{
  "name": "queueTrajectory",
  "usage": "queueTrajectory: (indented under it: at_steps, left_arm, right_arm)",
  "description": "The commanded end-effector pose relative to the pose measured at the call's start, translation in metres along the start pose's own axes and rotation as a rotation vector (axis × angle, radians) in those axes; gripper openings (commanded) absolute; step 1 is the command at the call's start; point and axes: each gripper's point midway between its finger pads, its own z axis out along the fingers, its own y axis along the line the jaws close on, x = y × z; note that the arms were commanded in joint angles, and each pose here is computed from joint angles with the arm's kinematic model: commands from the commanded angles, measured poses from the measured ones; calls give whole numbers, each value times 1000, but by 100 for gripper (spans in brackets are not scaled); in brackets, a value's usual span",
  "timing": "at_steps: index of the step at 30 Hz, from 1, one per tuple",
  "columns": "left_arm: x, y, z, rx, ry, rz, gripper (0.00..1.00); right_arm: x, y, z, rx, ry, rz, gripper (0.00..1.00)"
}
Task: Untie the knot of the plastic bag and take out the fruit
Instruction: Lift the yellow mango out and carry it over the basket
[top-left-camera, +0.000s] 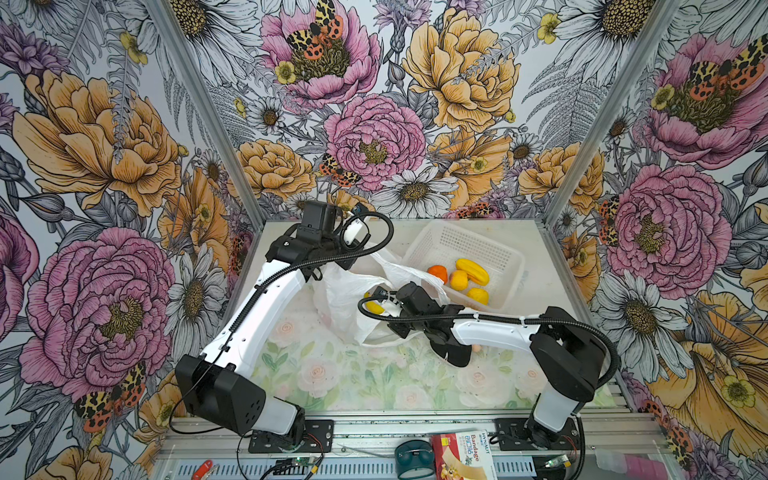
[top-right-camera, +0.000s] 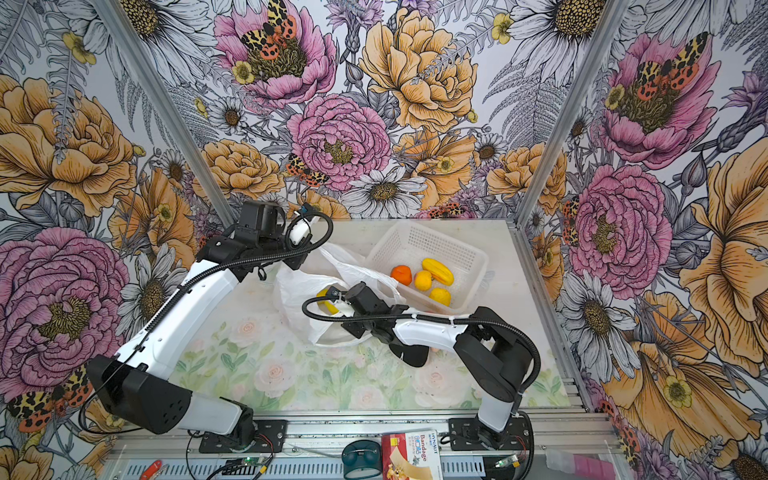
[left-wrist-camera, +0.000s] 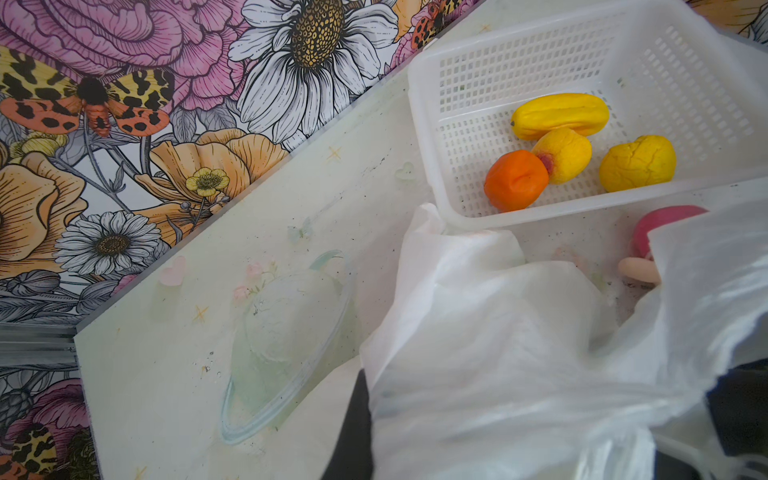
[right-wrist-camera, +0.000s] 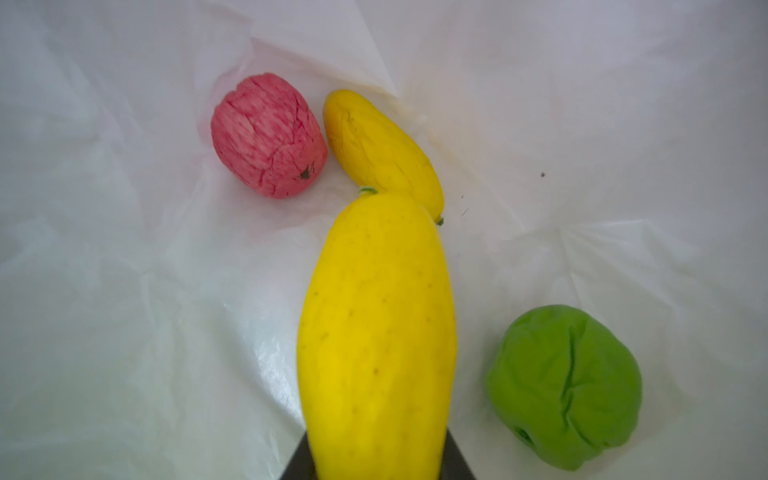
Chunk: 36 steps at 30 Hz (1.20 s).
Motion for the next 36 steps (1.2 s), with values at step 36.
queueTrajectory:
  at_steps: [36]
  left_arm:
    - [-13, -3, -4, -41, -30, 27, 0]
  right_arm:
    - [-3, -147, -252, 528, -769, 697, 0]
